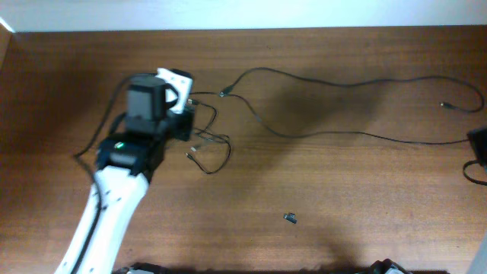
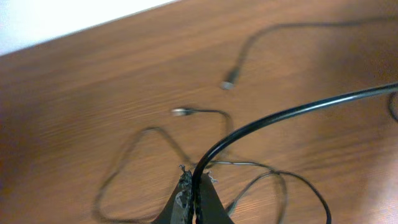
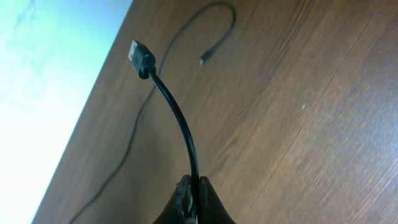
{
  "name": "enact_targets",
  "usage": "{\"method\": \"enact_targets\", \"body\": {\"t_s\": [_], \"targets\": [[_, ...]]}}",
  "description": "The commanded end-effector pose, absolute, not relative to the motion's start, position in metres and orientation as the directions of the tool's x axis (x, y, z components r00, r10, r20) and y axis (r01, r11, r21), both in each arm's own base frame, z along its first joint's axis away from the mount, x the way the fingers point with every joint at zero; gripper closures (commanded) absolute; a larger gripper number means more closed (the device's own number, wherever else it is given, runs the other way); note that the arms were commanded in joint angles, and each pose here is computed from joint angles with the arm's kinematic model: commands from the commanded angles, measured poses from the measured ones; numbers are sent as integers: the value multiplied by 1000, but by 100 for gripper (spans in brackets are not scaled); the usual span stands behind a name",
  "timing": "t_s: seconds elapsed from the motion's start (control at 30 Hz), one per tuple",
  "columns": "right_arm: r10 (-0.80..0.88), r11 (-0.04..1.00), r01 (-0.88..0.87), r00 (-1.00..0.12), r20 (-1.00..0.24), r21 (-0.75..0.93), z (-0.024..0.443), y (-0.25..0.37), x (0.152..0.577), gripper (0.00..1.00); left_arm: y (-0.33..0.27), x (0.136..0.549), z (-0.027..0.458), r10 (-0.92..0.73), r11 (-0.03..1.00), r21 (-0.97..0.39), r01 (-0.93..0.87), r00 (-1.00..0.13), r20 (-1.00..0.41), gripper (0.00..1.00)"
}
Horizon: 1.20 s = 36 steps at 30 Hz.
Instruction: Untangle cables
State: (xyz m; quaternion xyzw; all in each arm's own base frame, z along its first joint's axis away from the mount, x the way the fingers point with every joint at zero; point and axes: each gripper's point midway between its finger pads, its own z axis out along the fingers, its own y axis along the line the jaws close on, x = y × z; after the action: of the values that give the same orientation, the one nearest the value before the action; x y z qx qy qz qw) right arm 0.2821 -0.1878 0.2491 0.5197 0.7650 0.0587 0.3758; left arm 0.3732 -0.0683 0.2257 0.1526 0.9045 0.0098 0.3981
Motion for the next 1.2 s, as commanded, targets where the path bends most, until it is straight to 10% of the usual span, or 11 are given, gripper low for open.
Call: {"method": "enact_targets", "body": {"t_s": [0.0,0.77,1.03,1.17], "targets": [[827,419,773,-108,-552,476,258,-217,274,96,-117,384,200,369,910,131,394,-620,-692,100],[747,219,897,99,-658,384,159,-395,288,96,-256,381,69,584,749,104,655,-577,-571,100],[709,131,925,165,-686,358,139,-434,263,96,-172,425,92,576,799,525,294,-624,-527,100],[697,115,926,183,-693,360,141,-441,254,96,-169,442,108,541,822,526,218,-589,-600,100]]}}
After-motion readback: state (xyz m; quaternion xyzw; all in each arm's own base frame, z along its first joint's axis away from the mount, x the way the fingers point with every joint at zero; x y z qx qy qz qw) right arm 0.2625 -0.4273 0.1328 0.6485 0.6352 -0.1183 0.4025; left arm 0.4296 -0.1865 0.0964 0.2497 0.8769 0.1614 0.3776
